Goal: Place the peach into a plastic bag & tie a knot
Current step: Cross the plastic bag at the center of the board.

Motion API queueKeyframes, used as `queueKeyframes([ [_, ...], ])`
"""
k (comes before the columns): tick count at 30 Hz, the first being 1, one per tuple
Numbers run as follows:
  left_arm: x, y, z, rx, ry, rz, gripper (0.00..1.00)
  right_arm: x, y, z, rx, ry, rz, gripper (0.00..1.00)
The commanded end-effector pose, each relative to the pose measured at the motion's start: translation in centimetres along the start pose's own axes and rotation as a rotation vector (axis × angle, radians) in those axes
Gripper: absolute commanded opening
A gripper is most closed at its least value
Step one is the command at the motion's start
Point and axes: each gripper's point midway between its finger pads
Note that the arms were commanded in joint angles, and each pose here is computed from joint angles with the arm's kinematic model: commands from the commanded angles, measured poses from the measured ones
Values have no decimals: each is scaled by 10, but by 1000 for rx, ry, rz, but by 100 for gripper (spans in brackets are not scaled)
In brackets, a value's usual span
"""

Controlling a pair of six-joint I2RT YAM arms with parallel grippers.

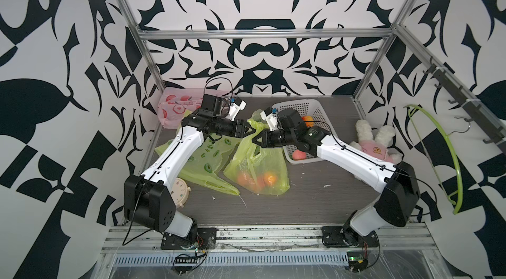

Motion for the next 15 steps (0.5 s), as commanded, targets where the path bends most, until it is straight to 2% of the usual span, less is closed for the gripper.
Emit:
queueKeyframes([
  [1,0,-17,4,-85,-4,-28,52,7,18,6,55,-27,44,0],
  [9,3,-28,4,-155,0,-40,52,5,18,8,63,-23,48,0],
  [15,8,-13,-2,-90,-4,-4,53,1,18,6,72,-3,55,0],
])
Point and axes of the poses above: each gripper's point midway between its finger pads, its own z axis back along the fingers, its own y axis along the line the jaws close on, x = y × z
